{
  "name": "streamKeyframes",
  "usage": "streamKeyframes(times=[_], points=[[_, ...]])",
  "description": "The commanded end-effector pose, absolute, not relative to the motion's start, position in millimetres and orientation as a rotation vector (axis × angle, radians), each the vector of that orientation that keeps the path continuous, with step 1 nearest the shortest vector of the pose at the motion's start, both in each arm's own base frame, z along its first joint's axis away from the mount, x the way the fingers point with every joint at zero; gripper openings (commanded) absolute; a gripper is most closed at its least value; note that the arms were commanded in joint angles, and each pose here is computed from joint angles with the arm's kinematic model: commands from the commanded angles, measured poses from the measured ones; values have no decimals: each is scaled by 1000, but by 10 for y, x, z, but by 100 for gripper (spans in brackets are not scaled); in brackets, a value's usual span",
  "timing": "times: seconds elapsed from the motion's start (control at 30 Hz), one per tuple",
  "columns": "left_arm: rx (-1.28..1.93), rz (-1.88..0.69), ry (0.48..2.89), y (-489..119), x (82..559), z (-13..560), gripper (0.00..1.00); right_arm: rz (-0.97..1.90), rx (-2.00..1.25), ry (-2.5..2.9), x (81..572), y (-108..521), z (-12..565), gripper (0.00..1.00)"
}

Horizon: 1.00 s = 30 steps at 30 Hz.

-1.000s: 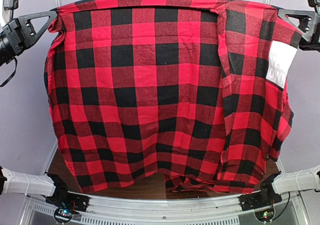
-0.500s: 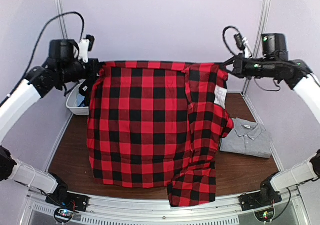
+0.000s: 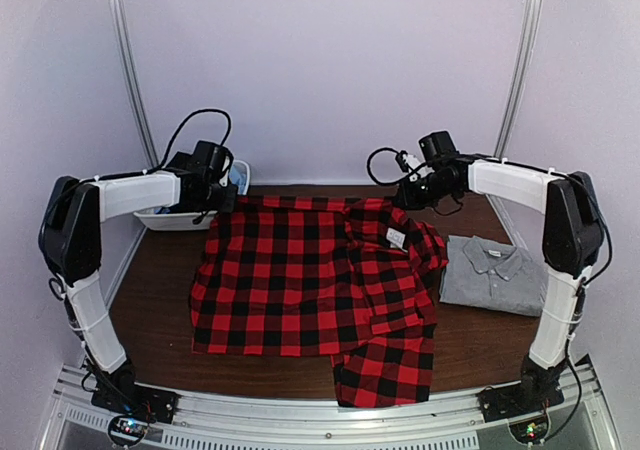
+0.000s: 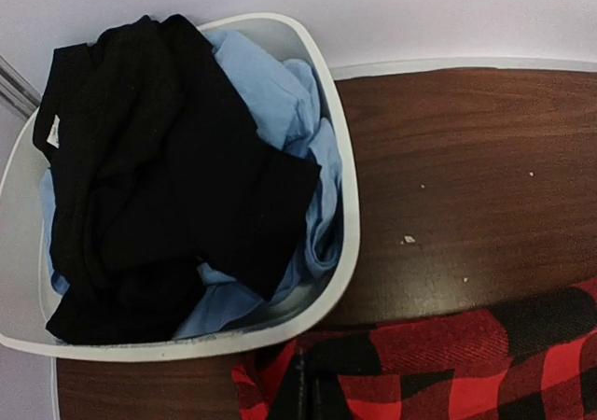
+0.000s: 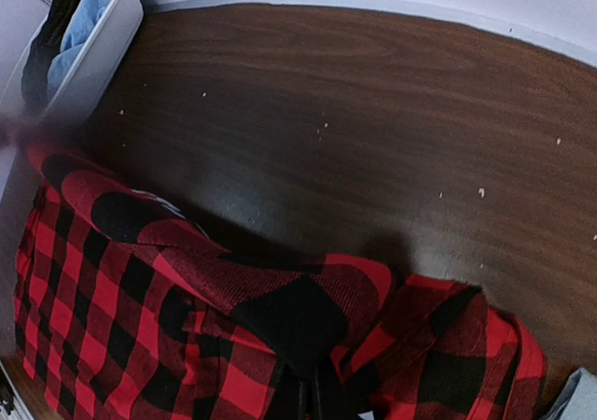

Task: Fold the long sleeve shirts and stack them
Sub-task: Turn over the crumpled shirt at the center of the board.

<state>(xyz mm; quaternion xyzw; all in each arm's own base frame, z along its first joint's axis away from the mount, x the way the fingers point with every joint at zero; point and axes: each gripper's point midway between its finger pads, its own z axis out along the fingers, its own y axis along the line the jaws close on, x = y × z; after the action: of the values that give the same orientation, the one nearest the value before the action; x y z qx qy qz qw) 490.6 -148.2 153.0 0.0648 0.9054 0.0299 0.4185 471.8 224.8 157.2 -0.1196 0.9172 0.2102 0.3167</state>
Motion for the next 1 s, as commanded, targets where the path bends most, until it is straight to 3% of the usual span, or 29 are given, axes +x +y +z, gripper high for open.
streamKeyframes(times=[0.0,0.13,0.33,0.5,0.7,0.83,0.97], points=[[85,155,2159,-1381,5321,1762,0,322,-328,2290,5203,2027,1816,0],[61,195,2171,-1350,5393,1625,0,194,-330,2292,5439,1947,1677,1],[44,280,2172,-1269,5513,1532,1,8,-314,2306,5814,1832,1447,16],[33,297,2194,-1250,5673,1454,28,-144,-254,2307,6024,1679,1419,36],[6,327,2174,-1191,5712,1620,67,-139,-215,2304,5775,1579,1554,51],[-15,362,2154,-1085,5669,1803,81,-17,-200,2298,5412,1614,1619,55],[-21,323,2137,-1058,5530,2030,85,110,-209,2322,5048,1713,1485,54]])
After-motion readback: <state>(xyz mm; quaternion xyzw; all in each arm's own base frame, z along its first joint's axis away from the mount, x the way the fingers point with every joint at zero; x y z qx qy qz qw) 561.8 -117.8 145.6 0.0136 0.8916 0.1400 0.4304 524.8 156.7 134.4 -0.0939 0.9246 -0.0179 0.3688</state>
